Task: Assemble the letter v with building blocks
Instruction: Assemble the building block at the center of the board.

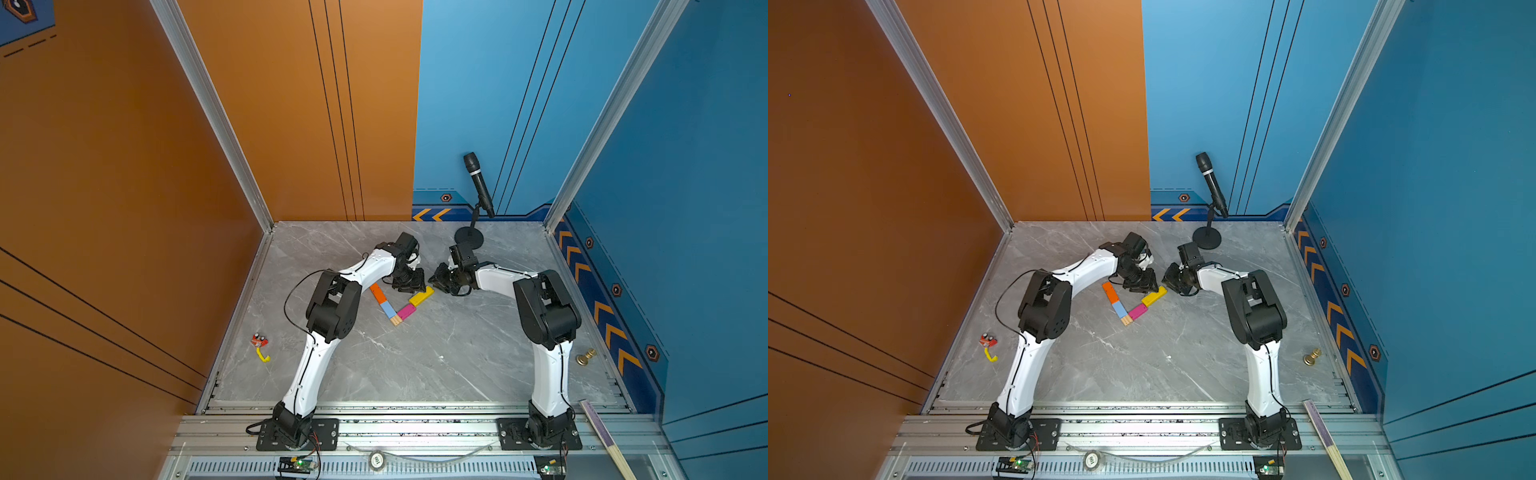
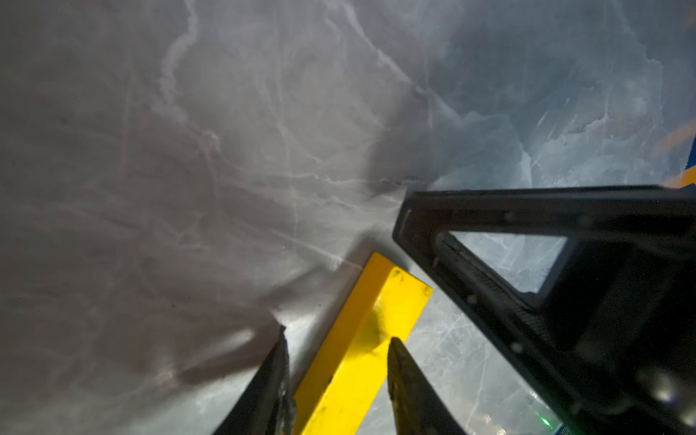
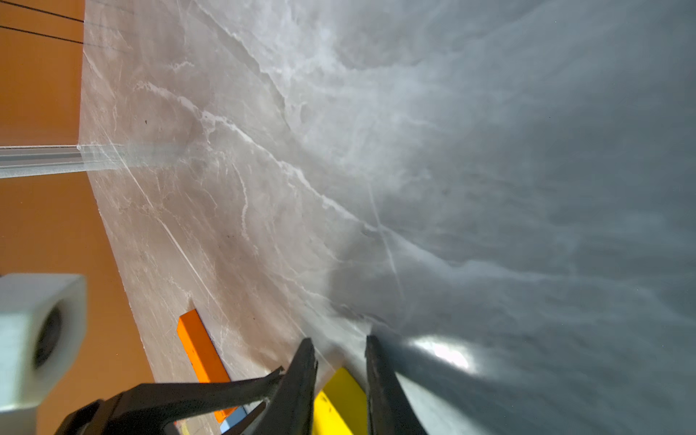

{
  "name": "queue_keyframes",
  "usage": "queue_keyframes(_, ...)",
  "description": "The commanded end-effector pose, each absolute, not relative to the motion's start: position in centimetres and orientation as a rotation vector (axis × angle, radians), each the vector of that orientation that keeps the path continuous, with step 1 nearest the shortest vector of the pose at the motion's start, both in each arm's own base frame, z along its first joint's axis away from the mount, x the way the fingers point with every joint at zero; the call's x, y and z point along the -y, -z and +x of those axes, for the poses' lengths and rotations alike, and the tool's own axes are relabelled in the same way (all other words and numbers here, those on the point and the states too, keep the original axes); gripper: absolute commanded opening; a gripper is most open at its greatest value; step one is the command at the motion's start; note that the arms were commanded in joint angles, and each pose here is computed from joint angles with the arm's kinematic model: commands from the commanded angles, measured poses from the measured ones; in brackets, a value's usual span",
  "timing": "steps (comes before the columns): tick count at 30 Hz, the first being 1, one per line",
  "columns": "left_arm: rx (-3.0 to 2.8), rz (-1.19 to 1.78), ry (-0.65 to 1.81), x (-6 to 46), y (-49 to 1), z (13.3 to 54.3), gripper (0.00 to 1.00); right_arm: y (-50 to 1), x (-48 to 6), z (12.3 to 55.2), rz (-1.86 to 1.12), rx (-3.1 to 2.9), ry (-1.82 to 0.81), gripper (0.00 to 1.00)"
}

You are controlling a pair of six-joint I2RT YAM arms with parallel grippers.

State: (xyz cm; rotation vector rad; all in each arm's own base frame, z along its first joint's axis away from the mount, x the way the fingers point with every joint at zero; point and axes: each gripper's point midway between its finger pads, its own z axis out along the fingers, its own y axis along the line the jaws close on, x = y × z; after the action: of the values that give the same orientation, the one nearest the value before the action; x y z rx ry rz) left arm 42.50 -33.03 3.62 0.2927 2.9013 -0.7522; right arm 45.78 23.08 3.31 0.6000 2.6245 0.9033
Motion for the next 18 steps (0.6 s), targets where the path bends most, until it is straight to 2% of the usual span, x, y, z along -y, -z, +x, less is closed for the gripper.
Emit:
queue_keyframes(1, -2.943, 0.33, 0.753, 33.2, -2.5, 41.2, 0.44, -4.2, -22.4, 45.2, 0.626, -2.618, -0.868, 0.26)
queue_keyframes(18, -2.95, 0.336, 0.756, 33.6, -2.3, 40.8, 0.44, -4.1, -23.3, 44.0, 0.62, -2.628, -0.893, 0.24)
